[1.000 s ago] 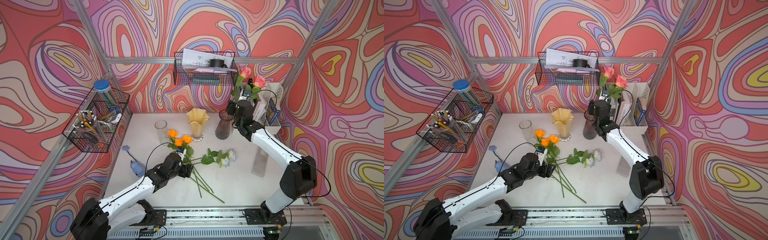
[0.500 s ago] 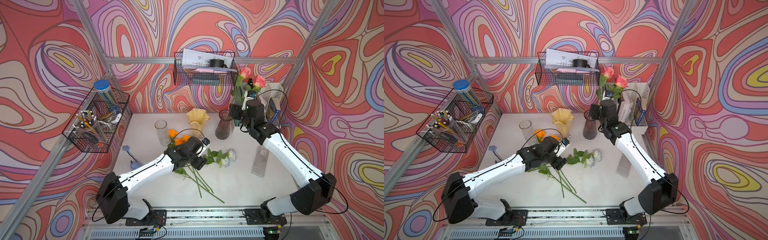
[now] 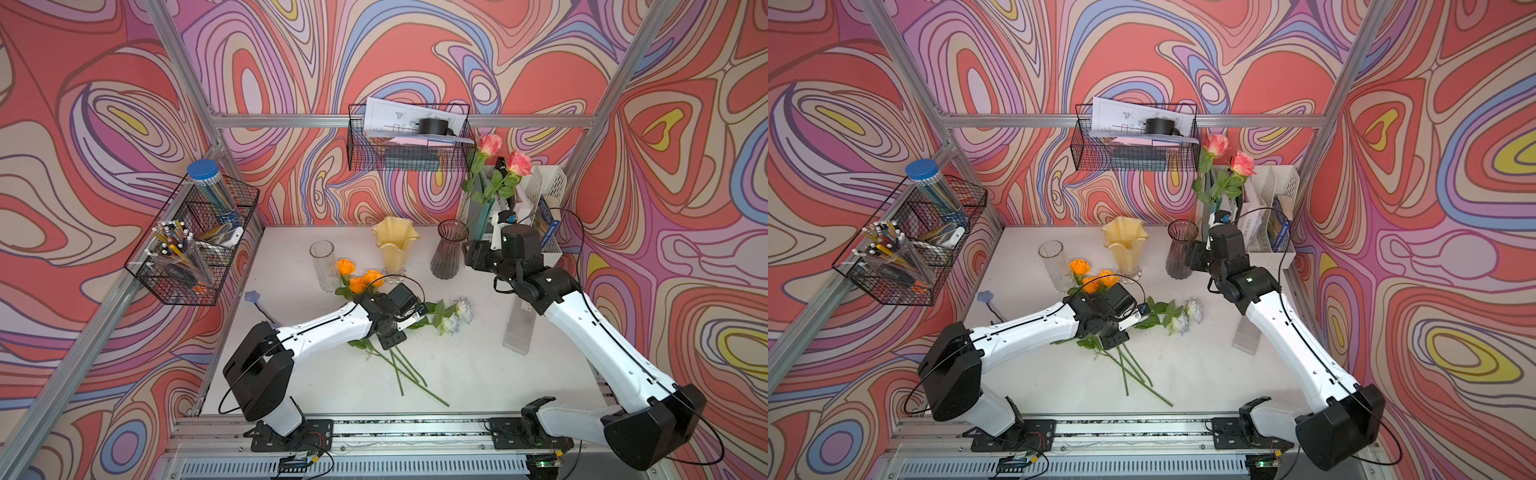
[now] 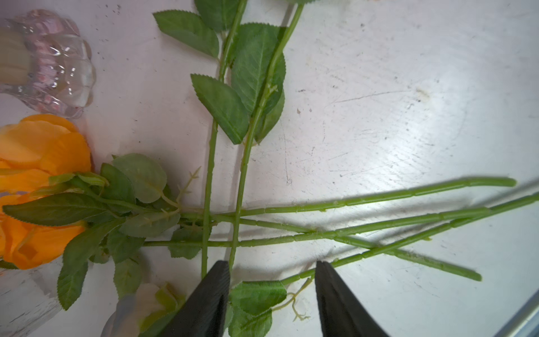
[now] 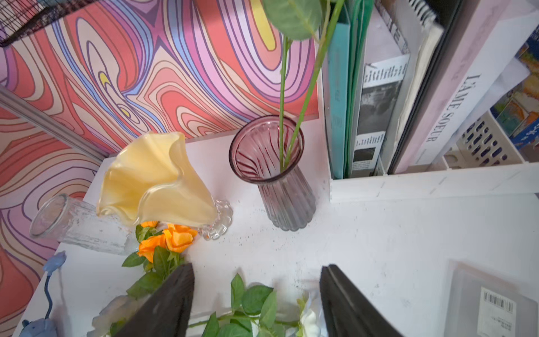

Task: Arrange the flowers in different vases according to their colors
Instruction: Pick up the flower at the center of the board.

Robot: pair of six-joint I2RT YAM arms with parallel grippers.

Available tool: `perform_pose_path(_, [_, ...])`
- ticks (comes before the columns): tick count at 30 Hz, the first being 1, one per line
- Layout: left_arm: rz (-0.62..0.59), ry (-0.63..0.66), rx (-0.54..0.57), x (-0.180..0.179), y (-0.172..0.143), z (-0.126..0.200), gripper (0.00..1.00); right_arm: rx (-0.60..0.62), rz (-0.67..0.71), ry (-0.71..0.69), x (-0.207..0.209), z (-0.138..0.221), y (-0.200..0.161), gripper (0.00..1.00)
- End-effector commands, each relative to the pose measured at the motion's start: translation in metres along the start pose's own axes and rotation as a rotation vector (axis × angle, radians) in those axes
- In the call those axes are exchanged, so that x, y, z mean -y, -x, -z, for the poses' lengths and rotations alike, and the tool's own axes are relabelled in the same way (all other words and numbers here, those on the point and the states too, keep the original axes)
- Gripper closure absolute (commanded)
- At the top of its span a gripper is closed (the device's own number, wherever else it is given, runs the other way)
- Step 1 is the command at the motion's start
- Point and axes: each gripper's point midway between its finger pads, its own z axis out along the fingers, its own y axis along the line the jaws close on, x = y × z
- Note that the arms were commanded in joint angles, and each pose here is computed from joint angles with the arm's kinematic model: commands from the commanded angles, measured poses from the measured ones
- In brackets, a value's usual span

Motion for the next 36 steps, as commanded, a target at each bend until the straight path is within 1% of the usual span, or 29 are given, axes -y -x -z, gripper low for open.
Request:
perform_pose_path(1, [-0.062,0.011,-0.041,-0.003,0.0,-0.007,0.49,-0.049,-0.03,0.015,0.003,0.01,-0.018,0.3])
perform_pose_path(2, [-0.071,0.01,-0.045,-0.003,0.001,-0.011,0.51,-0.057,-0.035,0.017,0.004,0.011,-0.024,0.3])
perform_pose_path(6, [-0.077,0.016,-0.052,-0.01,0.007,-0.021,0.52,-0.074,-0.047,0.009,0.012,0.016,-0.04,0.3])
perform_pose_path(10, [-0.091,0.025,-0.046,-0.013,0.012,-0.028,0.53,-0.085,-0.047,-0.012,0.019,0.019,-0.048,0.3])
perform_pose_path(14, [-0.089,0.024,-0.071,-0.019,0.009,-0.039,0.56,-0.079,-0.045,-0.008,0.019,0.021,-0.049,0.3])
perform_pose_path(25, [-0.073,0.012,-0.077,-0.032,0.013,-0.055,0.59,-0.08,-0.043,-0.017,0.023,0.019,-0.055,0.3])
perform_pose_path(36, [-0.087,-0.026,-0.099,-0.03,0.011,-0.068,0.65,-0.083,-0.038,-0.028,0.026,0.02,-0.059,0.31])
